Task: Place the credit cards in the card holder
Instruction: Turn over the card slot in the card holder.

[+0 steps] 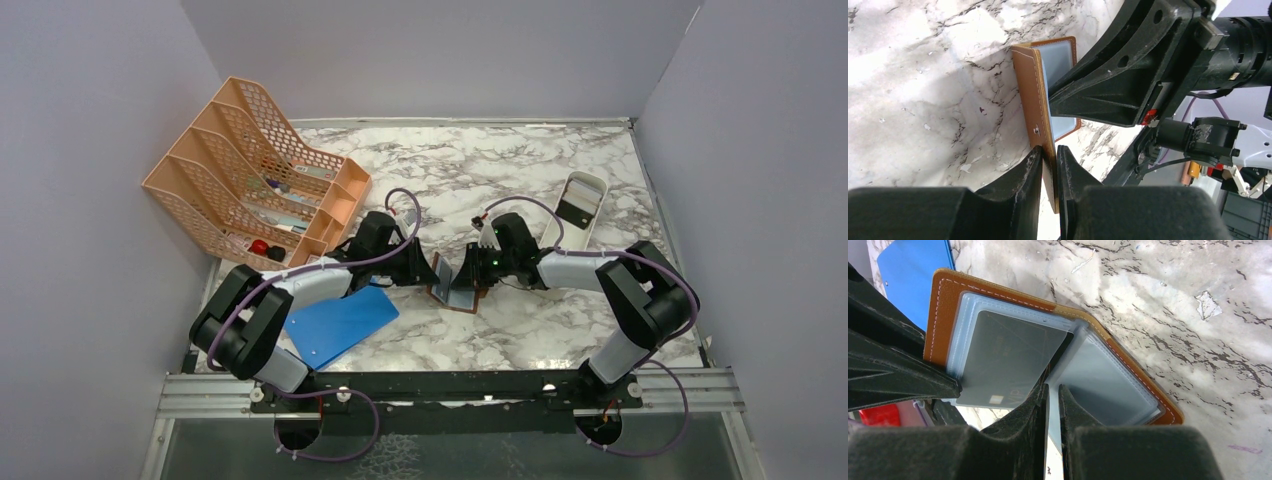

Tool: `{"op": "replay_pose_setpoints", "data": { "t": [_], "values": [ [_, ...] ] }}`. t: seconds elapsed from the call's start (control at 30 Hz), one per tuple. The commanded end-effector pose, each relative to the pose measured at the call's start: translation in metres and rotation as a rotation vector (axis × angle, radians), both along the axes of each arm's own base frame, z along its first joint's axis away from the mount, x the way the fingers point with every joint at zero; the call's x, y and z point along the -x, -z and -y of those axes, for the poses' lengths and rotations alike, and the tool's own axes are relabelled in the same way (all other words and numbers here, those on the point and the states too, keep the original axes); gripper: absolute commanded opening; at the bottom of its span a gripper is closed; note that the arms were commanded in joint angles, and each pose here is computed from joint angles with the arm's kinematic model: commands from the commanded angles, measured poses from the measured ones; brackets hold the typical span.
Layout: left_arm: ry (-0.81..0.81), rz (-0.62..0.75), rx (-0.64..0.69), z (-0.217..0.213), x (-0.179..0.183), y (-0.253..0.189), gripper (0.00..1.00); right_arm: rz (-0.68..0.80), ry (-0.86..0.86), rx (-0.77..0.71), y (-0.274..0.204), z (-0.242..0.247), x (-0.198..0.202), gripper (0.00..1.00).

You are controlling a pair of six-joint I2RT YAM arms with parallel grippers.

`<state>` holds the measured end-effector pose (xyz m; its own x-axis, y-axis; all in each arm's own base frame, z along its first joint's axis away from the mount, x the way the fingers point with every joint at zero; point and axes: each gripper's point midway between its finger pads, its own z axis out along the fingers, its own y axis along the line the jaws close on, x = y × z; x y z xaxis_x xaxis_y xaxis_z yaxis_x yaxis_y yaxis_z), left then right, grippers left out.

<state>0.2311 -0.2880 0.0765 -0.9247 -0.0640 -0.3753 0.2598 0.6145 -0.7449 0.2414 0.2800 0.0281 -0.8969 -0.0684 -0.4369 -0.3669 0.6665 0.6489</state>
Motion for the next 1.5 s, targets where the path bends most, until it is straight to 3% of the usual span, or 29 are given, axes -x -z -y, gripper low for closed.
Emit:
{"op": "replay_pose_setpoints", "data": {
  "t": [0.0,0.2,0.7,1.0,1.27,1.47],
  "values": [
    [0.009,0.08,0.092,0.008,-0.004,-0.026,0.19,-0.02,-0.014,0.013,0.009,0.001,0.009,0.18],
    [0.043,0.066,0.092,0.01,-0.001,-0.017,0.11,-0.016,-0.009,0.004,0.008,0.0,0.008,0.18],
    [0.085,0.053,0.159,0.019,0.005,-0.021,0.14,-0.019,-0.013,0.001,0.009,-0.001,0.007,0.18],
    [0.09,0.044,0.163,0.023,0.005,-0.016,0.09,-0.019,-0.017,0.002,0.009,-0.001,0.008,0.18],
    [0.038,0.048,0.123,0.016,0.0,-0.006,0.11,-0.009,-0.014,0.001,0.005,0.0,0.007,0.18],
    [-0.041,0.052,0.002,0.002,-0.011,0.009,0.15,-0.01,-0.012,0.002,0.007,0.0,0.007,0.22]
  ]
}}
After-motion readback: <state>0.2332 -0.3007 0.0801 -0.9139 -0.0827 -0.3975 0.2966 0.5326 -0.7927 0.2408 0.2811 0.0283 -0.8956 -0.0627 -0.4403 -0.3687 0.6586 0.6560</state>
